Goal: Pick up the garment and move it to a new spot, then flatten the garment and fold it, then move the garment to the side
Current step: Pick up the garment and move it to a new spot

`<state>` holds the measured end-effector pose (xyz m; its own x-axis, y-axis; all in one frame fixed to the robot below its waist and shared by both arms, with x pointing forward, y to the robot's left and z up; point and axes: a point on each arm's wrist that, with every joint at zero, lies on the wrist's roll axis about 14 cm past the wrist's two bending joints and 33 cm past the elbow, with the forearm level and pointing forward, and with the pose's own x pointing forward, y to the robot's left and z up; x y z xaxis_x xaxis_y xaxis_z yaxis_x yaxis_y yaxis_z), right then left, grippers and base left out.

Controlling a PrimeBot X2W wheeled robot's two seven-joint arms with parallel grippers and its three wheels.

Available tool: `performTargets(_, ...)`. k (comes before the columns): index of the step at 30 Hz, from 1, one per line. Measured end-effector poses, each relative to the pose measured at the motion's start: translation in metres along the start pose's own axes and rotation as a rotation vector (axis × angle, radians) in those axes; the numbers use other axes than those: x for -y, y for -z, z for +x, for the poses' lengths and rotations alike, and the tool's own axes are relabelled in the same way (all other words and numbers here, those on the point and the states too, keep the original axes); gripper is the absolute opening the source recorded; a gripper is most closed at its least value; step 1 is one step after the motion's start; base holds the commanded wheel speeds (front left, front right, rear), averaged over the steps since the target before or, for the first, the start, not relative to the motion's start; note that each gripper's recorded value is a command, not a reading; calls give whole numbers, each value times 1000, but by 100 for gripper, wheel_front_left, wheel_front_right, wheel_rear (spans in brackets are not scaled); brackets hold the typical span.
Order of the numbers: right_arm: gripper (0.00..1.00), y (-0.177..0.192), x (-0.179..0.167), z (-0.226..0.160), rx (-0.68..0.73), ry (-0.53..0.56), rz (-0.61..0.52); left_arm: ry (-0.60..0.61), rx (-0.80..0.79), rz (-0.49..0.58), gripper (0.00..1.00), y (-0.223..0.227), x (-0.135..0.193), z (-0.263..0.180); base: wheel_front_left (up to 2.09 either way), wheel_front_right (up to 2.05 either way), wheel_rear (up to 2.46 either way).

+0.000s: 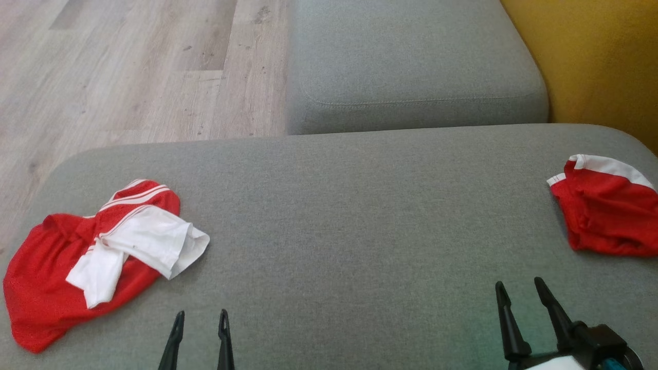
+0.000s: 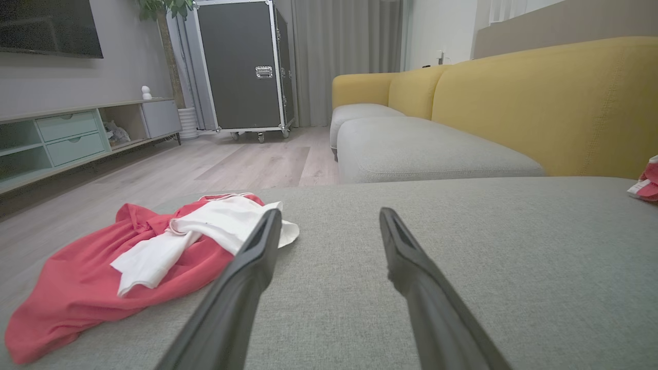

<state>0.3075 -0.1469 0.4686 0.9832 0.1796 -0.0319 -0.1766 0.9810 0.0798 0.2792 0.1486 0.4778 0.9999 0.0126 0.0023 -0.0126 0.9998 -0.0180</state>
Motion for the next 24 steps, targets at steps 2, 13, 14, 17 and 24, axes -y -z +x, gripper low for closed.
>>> performTargets(2,100,-1,-2,0,5,-4,2,-2,1,0,100,0,-1,0,0,0,0)
performTargets(13,100,7,-16,5,-26,-51,-3,-77,-6,-38,100,2,-20,-8,0,0,0)
performTargets(14,100,7,-20,8,-28,-65,-3,-90,-4,-40,100,2,-24,-10,0,0,0)
performTargets(17,100,8,-33,17,-37,-111,-7,-138,7,-46,100,0,-36,-15,0,0,0)
performTargets(24,100,14,-75,40,-68,-252,-12,-300,18,-40,100,-3,-78,-37,0,0,0)
